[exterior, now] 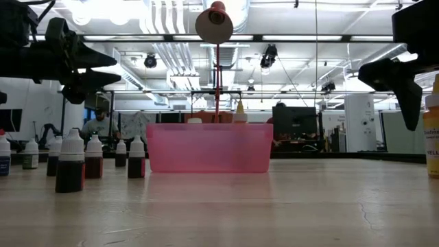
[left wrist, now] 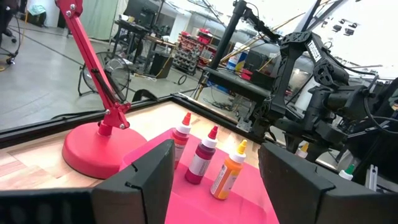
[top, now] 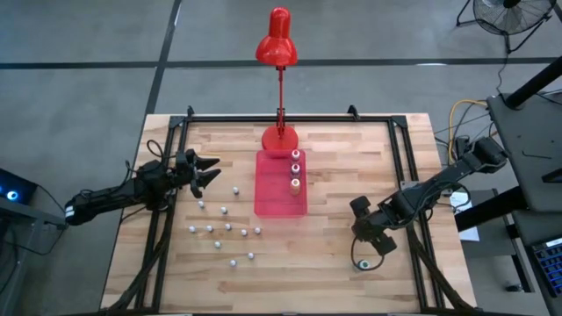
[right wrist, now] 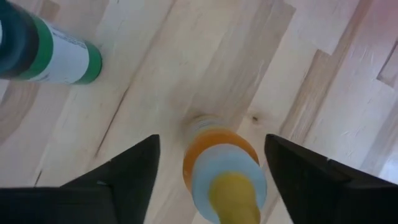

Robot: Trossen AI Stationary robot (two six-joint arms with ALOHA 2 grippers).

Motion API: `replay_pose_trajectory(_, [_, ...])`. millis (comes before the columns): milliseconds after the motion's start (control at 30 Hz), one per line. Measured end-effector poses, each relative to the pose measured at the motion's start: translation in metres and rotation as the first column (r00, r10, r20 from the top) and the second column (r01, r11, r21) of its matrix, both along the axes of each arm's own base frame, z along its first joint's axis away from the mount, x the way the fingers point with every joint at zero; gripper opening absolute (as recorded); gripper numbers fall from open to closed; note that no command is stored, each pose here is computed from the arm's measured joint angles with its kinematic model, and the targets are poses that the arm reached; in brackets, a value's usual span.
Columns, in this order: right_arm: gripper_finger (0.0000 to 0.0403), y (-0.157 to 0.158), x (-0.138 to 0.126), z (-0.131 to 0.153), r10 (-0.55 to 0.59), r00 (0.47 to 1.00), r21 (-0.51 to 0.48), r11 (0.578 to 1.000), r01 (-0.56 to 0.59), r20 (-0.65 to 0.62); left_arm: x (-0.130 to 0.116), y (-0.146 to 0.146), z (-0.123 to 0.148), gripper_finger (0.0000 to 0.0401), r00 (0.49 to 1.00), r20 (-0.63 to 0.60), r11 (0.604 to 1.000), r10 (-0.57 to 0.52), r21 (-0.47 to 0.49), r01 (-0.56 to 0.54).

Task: Pick & Place food coloring
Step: Put the big yellow food coloring bottle into the pink bin

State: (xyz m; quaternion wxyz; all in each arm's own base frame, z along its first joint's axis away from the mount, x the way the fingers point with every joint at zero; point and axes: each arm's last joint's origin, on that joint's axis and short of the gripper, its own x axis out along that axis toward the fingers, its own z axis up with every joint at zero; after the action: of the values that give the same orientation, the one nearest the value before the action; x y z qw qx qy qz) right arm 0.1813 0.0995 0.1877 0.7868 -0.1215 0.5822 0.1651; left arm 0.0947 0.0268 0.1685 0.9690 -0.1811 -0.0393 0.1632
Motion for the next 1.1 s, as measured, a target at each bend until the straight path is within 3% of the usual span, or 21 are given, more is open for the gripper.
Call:
replay_pose_trajectory(400, [0.0137,0.000,-0.001,0.001,-0.021,1.000,0.004,1.000,0.021,-0.007,0.000,0.000,0.000,0.0204,1.000,0.000,1.000,0.000,0.000,0.000])
replay_pose_trajectory(767, [0.0136,-0.004,0.020,0.050,-0.098,0.994,-0.003,0.995,0.098,0.045,0.000,0.000,0.000,0.0204,1.000,0.000,1.000,0.000,0.000,0.000])
replay_pose_trajectory(1100, [0.0137,-0.015,0.064,0.113,-0.181,0.978,-0.013,0.983,0.184,0.107,0.000,0.000,0.000,0.0204,1.000,0.000,1.000,0.000,0.000,0.000])
